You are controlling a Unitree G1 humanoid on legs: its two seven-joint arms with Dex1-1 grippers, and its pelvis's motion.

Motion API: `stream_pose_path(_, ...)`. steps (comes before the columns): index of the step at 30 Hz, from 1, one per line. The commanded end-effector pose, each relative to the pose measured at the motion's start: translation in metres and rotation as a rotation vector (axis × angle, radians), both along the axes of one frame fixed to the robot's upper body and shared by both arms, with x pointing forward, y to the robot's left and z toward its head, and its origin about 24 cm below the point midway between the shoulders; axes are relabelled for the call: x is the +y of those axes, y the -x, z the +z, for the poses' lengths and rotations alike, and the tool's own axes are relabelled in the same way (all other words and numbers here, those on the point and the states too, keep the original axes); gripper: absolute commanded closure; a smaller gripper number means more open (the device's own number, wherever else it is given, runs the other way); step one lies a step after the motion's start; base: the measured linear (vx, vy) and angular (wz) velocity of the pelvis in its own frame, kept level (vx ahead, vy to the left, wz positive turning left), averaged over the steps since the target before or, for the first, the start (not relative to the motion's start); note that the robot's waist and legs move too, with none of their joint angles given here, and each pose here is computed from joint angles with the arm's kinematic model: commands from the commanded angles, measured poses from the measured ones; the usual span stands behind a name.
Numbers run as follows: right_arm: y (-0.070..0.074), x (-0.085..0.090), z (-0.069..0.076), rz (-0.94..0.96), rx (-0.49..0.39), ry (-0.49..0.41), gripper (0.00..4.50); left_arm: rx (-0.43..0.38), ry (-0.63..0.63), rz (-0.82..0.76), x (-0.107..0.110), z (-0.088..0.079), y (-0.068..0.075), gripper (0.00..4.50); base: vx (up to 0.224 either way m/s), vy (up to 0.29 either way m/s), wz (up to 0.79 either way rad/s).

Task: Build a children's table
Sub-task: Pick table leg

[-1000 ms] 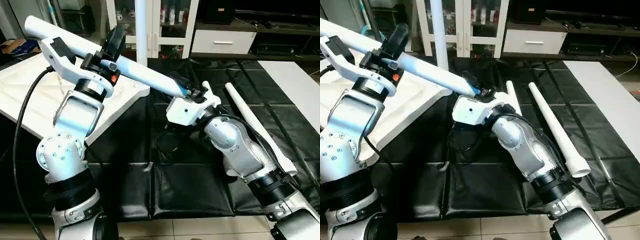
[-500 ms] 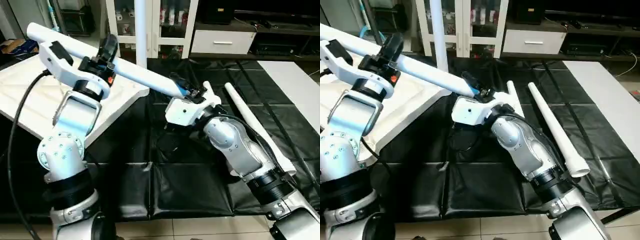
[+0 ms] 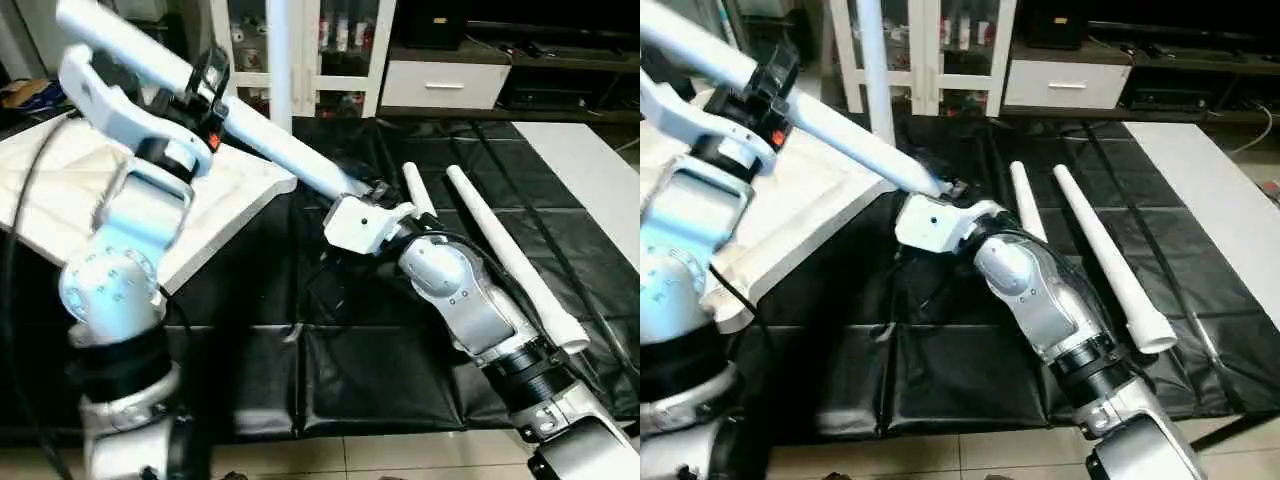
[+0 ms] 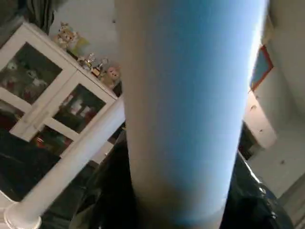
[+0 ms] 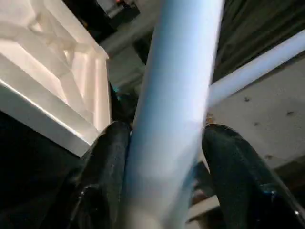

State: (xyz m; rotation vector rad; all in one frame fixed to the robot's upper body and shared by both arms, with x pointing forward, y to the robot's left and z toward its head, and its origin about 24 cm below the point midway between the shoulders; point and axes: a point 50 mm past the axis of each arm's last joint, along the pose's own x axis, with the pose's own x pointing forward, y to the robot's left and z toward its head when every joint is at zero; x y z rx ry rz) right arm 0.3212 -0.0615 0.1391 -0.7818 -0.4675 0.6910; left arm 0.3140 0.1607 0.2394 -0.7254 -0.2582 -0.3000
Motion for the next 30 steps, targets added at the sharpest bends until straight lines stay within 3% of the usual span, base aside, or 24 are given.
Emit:
stream_pose_path(1,0.013,0.005,0.001,0.162,0.148,-0.110,1.56,-0.009,-0.054,-0.014,-0.001,0.005,-0.003,2.90,0.000,0.000,0.00)
stream_pose_path(3,0.028,0.011,-0.002,0.313,0.288,-0.169,1.40,-0.025,-0.087,-0.033,-0.002,0.009,-0.005,2.93,0.000,0.000,0.00)
stream_pose_path(7,0.037,0.008,-0.002,0.431,0.440,-0.219,1.10,-0.076,-0.157,-0.090,-0.005,0.021,-0.007,2.94,0.000,0.000,0.00)
stream_pose_path(10,0.029,-0.006,0.010,0.433,0.528,-0.335,0.78,-0.112,-0.217,-0.173,-0.010,0.028,-0.004,2.94,0.000,0.000,0.00)
stream_pose_path(13,0.021,-0.016,0.018,0.418,0.563,-0.381,0.55,-0.120,-0.254,-0.216,-0.012,0.030,-0.003,2.94,0.000,0.000,0.00)
stream_pose_path(16,0.009,-0.039,0.039,0.443,0.612,-0.425,0.27,-0.115,-0.347,-0.296,-0.014,0.032,-0.002,2.94,0.000,0.000,0.00)
stream_pose_path(19,0.005,-0.050,0.051,0.476,0.629,-0.448,0.07,-0.104,-0.390,-0.334,-0.014,0.030,-0.001,2.94,0.000,0.000,0.00)
stream_pose_path(22,-0.006,-0.067,0.054,0.450,0.705,-0.398,0.00,-0.099,-0.437,-0.398,-0.015,0.028,0.003,2.94,0.000,0.000,0.00)
stream_pose_path(25,-0.009,-0.075,0.040,0.425,0.801,-0.267,0.00,-0.104,-0.461,-0.454,-0.020,0.029,0.006,2.94,0.000,0.000,0.00)
stream_pose_path(26,-0.009,-0.075,0.040,0.425,0.801,-0.267,0.00,-0.104,-0.461,-0.454,-0.020,0.029,0.006,2.94,0.000,0.000,0.00)
stream_pose_path(27,-0.005,-0.078,0.028,0.454,0.877,-0.193,0.00,-0.113,-0.477,-0.507,-0.027,0.032,0.009,2.94,0.000,0.000,0.00)
stream_pose_path(30,-0.001,-0.077,0.018,0.490,0.963,-0.167,0.00,-0.132,-0.487,-0.580,-0.034,0.035,0.015,2.94,0.000,0.000,0.00)
